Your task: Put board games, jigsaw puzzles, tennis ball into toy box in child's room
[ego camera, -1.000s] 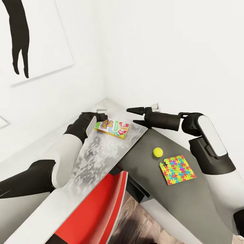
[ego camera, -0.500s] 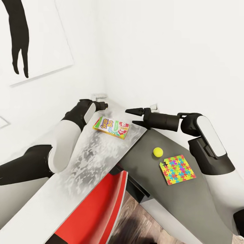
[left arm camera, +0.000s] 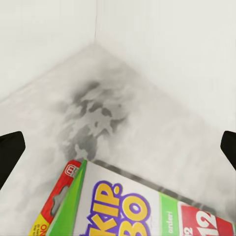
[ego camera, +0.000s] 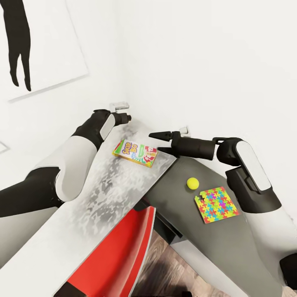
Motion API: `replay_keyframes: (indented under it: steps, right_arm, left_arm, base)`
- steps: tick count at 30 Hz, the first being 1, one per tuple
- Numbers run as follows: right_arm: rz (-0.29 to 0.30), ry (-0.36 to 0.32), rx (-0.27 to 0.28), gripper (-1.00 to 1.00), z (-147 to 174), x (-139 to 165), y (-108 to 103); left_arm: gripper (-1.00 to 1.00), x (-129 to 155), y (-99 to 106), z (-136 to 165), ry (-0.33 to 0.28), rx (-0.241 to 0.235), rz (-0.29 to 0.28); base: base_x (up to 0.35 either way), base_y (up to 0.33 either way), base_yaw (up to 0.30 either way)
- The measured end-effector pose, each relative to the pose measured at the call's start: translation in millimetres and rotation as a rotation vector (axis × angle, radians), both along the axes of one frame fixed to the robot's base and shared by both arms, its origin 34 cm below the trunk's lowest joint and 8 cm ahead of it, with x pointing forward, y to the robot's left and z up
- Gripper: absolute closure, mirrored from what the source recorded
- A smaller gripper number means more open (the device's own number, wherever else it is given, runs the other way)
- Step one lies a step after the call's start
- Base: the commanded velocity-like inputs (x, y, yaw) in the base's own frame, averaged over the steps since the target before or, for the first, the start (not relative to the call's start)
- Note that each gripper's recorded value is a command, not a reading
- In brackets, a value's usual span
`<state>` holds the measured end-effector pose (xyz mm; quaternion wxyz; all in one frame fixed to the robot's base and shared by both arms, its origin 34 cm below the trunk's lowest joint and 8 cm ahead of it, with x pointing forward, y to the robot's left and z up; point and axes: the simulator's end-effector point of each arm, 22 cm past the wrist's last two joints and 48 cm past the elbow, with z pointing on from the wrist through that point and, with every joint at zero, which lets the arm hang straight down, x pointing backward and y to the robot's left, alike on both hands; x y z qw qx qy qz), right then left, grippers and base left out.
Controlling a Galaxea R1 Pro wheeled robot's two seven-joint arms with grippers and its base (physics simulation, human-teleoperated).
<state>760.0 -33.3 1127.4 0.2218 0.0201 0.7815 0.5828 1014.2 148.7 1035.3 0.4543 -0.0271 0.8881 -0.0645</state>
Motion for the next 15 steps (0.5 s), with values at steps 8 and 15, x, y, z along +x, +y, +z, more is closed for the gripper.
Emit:
replay_keyframes:
  steps: [8,15]
  right_arm:
    - [0.019,0.011,0.034,-1.0,0,-2,15]
    - [0.029,0.02,0.047,-1.0,-3,-3,22]
  left_arm:
    - [-1.0,-1,-1,-17,0.022,0.0,-0.003]
    - [-1.0,-3,-3,-37,0.034,0.0,-0.003]
  base:
    - [0.0,0.0,0.0]
    - [0.0,0.0,0.0]
